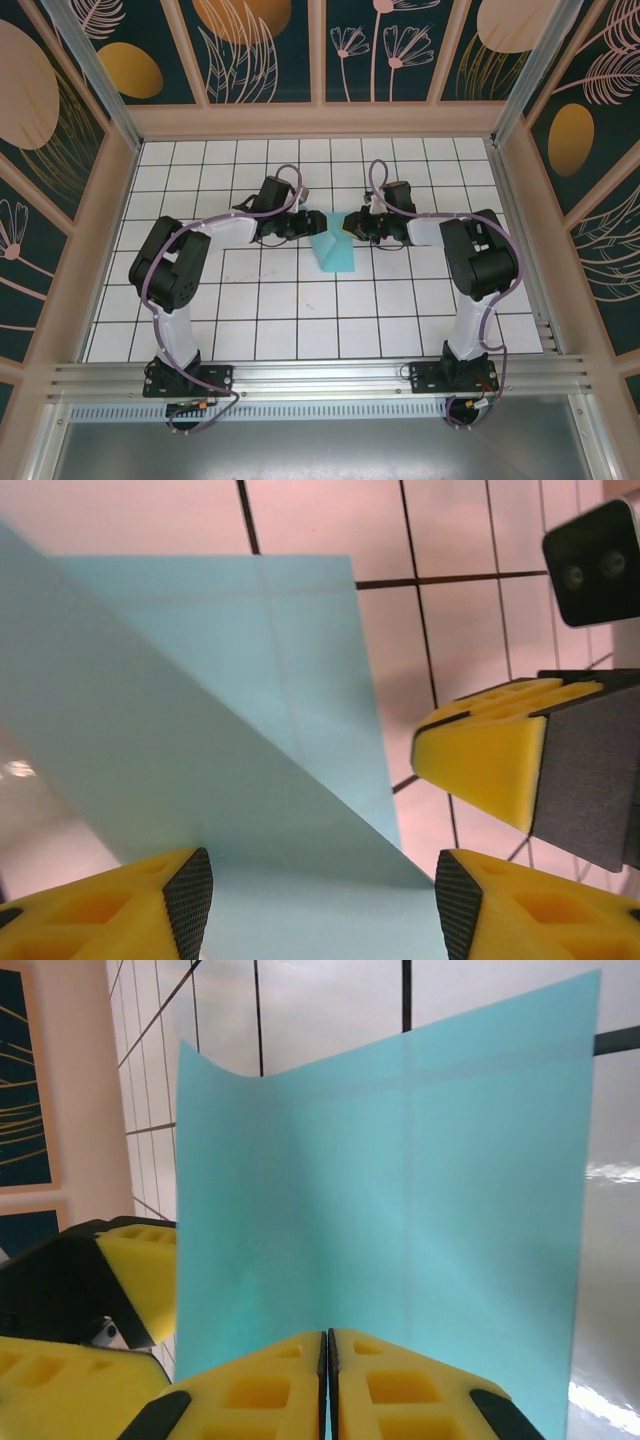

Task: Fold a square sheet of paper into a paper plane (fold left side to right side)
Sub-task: First fold in half a square sheet of paper at the center of the table.

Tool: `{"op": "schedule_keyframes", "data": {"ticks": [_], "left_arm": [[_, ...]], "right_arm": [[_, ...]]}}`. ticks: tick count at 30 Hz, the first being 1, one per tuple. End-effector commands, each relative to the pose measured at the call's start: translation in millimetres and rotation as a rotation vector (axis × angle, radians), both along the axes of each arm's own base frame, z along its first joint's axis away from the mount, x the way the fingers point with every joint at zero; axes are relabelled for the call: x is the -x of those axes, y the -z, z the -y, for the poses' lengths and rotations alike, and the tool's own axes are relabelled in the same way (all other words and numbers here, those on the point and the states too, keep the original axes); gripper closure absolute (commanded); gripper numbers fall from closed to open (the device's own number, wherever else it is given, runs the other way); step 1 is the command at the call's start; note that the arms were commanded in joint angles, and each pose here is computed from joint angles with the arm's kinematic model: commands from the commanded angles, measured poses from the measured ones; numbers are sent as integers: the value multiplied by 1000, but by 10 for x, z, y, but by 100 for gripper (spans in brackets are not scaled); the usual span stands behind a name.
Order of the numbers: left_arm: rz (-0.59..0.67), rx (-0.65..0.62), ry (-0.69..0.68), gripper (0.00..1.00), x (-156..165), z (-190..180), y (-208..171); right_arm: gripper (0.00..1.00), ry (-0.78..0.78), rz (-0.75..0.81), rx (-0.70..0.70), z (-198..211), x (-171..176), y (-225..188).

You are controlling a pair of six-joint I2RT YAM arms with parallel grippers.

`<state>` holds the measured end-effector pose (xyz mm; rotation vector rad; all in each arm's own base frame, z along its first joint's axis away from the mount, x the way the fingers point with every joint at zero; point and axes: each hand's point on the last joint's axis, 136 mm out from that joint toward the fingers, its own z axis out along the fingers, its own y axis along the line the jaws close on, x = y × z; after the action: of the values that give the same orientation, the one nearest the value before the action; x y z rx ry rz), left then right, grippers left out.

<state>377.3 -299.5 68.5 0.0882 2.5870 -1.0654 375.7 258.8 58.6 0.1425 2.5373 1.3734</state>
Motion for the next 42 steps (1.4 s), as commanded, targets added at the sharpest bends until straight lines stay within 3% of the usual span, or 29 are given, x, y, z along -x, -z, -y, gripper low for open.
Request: {"op": "schedule_keyframes", "data": {"ticks": [1,17,29,34,42], "left_arm": [[23,-33,0,36,-7,-28,-50],[32,102,119,37,110,348,-244],[21,129,131,38,130,401,-232],[21,137,135,39,141,418,-244],[49,108,119,37,115,370,-312]], "right_arm": [[86,-13,38,0,2,-53,-97],[52,-63,110,-156,-38,-56,-522],[51,-102,53,-188,-238,-34,-402],[55,-104,25,-187,-281,-50,-344],[92,-93,16,-127,-233,-56,-244]]}}
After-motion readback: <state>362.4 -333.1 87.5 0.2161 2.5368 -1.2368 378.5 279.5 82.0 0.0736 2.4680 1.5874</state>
